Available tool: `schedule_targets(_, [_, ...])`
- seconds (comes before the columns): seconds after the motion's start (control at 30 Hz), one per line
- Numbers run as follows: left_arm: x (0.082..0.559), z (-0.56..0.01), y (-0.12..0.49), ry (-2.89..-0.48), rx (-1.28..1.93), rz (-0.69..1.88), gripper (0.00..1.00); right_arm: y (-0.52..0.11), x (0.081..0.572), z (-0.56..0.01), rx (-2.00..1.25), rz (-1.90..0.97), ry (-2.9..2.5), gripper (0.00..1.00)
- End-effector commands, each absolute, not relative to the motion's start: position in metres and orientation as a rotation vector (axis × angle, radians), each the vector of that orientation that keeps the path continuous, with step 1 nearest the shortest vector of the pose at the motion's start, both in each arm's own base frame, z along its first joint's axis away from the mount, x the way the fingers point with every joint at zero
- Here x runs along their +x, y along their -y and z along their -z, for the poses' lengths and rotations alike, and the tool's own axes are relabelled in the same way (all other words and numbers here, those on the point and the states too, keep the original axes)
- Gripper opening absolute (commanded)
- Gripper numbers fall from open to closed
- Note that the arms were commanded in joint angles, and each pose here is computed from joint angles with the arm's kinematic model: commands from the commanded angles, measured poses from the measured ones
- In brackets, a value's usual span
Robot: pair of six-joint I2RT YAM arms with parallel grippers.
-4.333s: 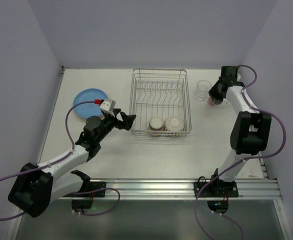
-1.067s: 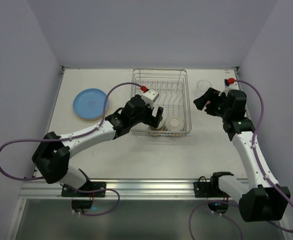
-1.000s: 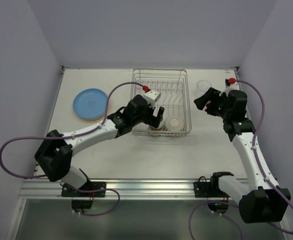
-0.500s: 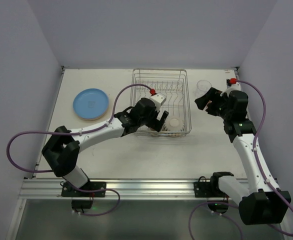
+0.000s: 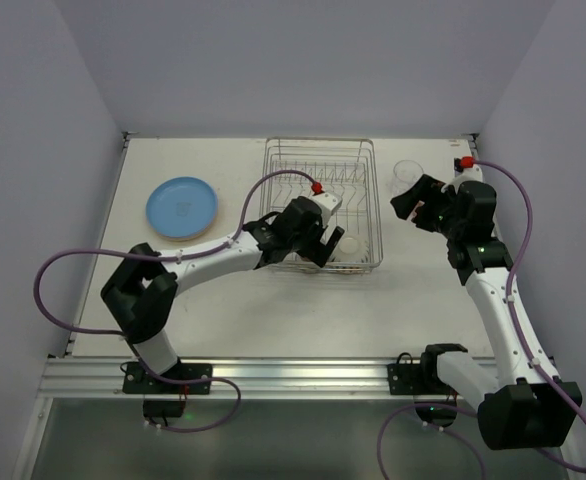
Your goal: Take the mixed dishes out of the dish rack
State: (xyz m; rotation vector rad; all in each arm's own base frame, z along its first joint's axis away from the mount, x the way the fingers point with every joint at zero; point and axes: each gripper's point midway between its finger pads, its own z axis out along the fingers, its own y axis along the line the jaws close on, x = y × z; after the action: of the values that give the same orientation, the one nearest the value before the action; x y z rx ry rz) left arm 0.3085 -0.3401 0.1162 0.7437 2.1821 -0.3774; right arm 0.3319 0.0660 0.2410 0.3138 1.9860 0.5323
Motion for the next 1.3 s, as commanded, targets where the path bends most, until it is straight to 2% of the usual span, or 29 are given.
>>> schedule_targets(0.0, [0.312,-0.123,0.342,-2.180,0.756,0.333,1.00,-0.065,0.332,-0.247,0.322,-0.535,-1.964,0.73])
schedule_targets(0.23, [0.315,-0.118,0.337,-2.202,0.746,0.276,1.00,-0.065,0.333,-0.245,0.322,-0.538,-1.967,0.74])
schedule_targets(0.33, [0.315,-0.119,0.334,-2.201,0.737,0.269,0.96,-0.065,0.333,-0.245,0.323,-0.538,-1.968,0.74])
schedule_targets(0.43, [0.315,-0.125,0.335,-2.190,0.728,0.276,0.85,-0.066,0.334,-0.244,0.322,-0.543,-1.971,0.74])
schedule_targets(0.47, [0.315,-0.126,0.335,-2.188,0.727,0.277,0.77,-0.067,0.334,-0.243,0.320,-0.546,-1.973,0.74])
schedule_targets(0.57, [0.316,-0.131,0.337,-2.178,0.731,0.288,0.64,-0.067,0.335,-0.242,0.322,-0.548,-1.976,0.73])
schedule_targets(0.63, [0.316,-0.133,0.337,-2.175,0.729,0.289,0.60,-0.067,0.335,-0.241,0.322,-0.548,-1.977,0.73])
schedule_targets(0.9, [0.331,-0.159,0.334,-2.128,0.668,0.270,0.59,-0.069,0.335,-0.240,0.317,-0.562,-1.978,0.74])
schedule_targets(1.27, [0.363,-0.215,0.335,-2.062,0.594,0.428,0.60,-0.071,0.335,-0.241,0.309,-0.572,-1.973,0.74])
